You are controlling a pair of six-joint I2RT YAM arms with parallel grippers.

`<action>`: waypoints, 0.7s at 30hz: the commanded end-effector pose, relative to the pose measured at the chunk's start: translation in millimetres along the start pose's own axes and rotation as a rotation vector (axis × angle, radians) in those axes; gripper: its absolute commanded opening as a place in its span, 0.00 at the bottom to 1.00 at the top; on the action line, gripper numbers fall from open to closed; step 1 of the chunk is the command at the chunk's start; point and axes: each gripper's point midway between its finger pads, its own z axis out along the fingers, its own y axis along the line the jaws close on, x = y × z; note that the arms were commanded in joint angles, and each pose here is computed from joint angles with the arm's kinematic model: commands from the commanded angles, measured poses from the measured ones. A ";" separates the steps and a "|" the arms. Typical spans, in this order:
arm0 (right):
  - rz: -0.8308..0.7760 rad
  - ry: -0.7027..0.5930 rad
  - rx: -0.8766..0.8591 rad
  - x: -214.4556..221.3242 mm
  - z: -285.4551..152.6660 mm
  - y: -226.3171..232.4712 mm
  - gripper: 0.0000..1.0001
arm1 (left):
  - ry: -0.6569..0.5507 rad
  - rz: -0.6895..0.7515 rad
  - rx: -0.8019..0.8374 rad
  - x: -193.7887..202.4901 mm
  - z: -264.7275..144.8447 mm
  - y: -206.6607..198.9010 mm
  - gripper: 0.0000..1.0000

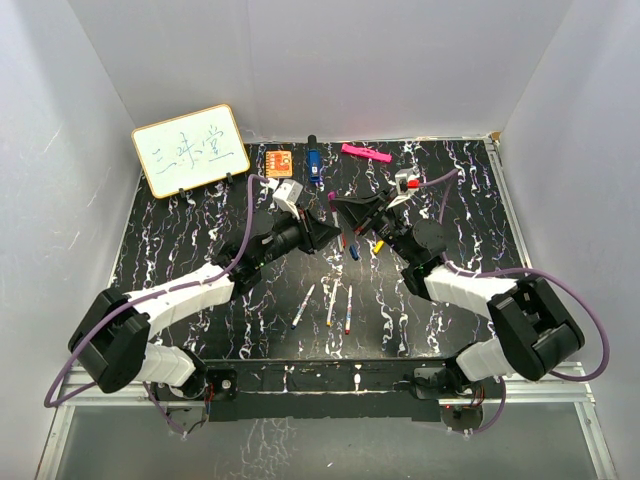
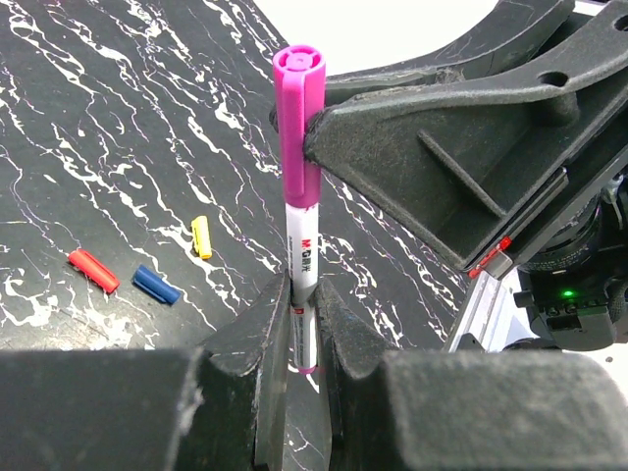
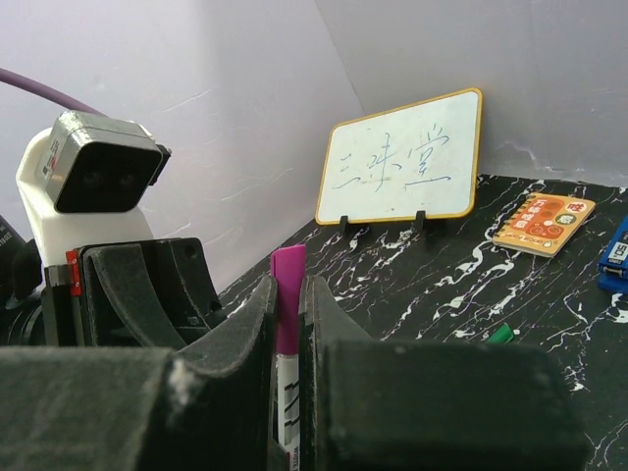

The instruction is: Insert the pens into the pen caps

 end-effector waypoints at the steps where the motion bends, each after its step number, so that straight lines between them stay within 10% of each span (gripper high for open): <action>1: -0.024 0.032 -0.031 2.5 -1.7 8.7 0.00 | -0.169 0.056 0.068 -59.6 -4.8 -32.0 0.00; 21: -0.071 0.168 0.012 31.8 -8.5 -5.8 0.00 | -0.317 0.041 0.118 -109.2 -14.0 -41.1 0.00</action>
